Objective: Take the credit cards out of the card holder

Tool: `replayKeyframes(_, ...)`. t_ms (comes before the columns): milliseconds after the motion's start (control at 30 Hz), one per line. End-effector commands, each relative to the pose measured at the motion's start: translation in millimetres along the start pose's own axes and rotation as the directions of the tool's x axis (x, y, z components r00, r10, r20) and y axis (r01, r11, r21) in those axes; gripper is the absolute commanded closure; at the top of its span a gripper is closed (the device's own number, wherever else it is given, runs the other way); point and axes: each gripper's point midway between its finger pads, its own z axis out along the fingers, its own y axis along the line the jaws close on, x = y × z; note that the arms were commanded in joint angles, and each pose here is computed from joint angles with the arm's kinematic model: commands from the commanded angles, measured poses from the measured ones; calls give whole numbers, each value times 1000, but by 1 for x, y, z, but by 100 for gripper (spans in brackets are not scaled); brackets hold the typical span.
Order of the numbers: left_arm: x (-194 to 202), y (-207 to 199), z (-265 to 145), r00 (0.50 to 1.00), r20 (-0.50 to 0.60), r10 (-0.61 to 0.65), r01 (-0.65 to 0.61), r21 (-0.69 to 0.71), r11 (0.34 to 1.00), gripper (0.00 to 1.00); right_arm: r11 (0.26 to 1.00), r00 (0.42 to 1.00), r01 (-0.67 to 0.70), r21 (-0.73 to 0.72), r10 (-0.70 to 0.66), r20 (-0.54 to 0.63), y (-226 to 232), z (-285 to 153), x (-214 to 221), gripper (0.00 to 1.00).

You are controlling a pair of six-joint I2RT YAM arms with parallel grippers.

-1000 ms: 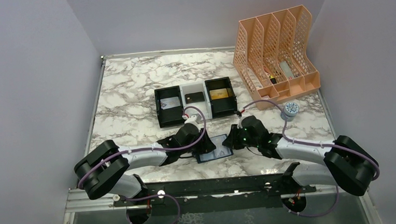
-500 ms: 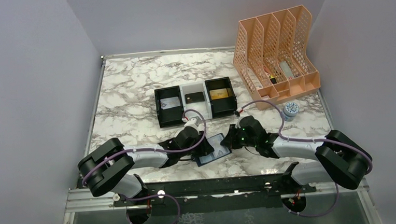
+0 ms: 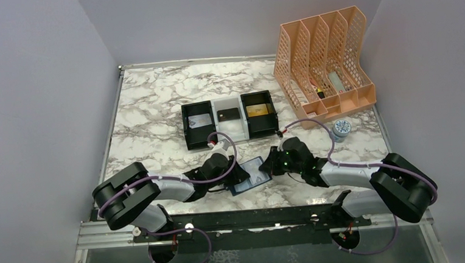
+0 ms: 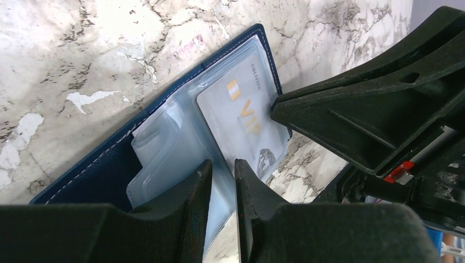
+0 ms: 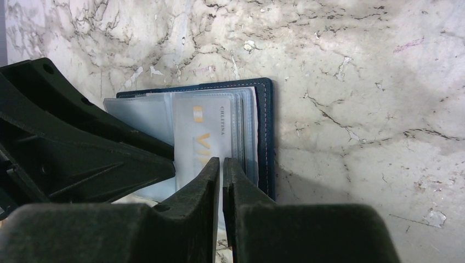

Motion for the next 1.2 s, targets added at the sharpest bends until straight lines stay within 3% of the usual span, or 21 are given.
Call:
replayKeyframes(0,-1,-10,4,999,21,-36,35,50,998,75,996,993,-9,84,18,-118,-29,-8,38,91)
replayKeyframes(133,2,-17,10,999,0,-39,39,81,996,75,997,993,-10,79,20,-118,-27,-7,37,91)
replayKeyframes(267,2,-16,11,999,3,-51,50,81,995,91,996,992,-6,84,17,-121,-27,-8,37,91)
replayKeyframes(433,-1,-11,2,998,34,-46,43,80,996,100,994,993,-1,108,14,-114,-32,-9,36,91)
replayKeyframes(1000,5,0,-4,999,24,-30,29,57,998,98,996,995,43,79,-36,-89,-19,-15,20,91)
replayKeyframes(1167,5,1,-2,1000,14,-10,9,41,999,96,995,992,95,-14,-96,-79,7,-19,5,87)
